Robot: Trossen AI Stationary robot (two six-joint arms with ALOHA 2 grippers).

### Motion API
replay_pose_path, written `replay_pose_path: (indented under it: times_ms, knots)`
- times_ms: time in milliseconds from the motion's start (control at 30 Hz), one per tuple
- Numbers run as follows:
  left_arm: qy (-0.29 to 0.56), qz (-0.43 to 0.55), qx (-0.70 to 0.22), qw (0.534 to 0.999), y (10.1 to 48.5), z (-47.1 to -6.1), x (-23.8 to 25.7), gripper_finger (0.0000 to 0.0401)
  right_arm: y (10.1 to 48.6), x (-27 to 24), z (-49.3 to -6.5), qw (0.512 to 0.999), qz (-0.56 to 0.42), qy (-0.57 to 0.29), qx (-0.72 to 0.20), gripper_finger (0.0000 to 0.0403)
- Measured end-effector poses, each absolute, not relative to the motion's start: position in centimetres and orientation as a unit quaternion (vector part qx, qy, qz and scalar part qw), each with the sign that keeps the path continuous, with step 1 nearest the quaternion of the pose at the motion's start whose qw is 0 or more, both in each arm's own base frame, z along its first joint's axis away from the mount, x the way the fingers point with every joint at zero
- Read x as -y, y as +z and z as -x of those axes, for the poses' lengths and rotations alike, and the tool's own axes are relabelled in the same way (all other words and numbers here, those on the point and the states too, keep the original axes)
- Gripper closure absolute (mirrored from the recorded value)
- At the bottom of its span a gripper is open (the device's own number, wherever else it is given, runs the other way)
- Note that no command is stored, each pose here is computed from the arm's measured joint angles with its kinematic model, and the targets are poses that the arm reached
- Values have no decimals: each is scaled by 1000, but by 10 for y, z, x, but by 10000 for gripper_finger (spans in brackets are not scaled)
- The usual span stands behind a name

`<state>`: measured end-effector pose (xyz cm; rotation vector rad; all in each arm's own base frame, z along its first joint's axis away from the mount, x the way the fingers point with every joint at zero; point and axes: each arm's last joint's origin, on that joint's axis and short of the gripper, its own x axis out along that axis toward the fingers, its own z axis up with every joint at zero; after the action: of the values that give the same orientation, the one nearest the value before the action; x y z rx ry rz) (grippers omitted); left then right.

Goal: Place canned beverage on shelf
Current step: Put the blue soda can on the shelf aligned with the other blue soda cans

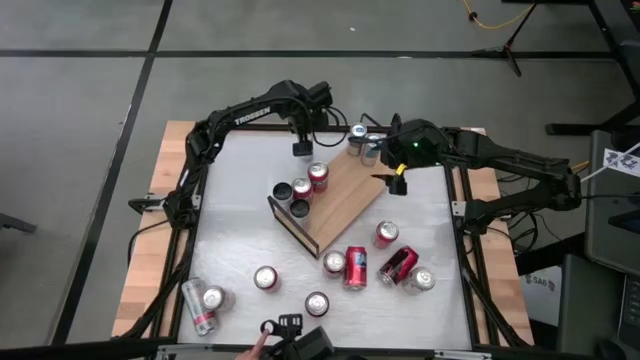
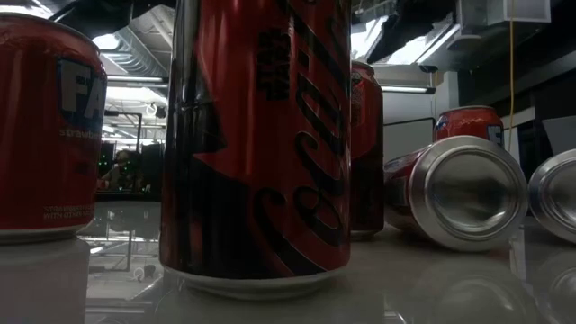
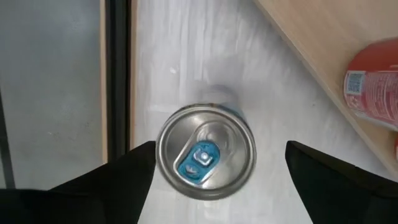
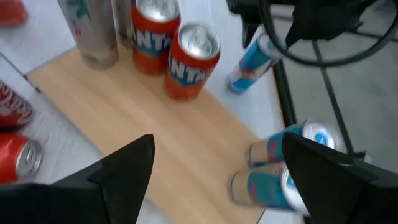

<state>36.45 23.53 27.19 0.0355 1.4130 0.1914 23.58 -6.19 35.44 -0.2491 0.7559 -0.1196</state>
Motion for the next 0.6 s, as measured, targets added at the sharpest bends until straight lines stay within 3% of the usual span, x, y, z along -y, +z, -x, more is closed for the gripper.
replay_pose_path:
  times_ms: [600]
  knots:
    - [168,-3,-560,811,378,-305,-202,55,359,87,-289,943,209,-78,-246,61]
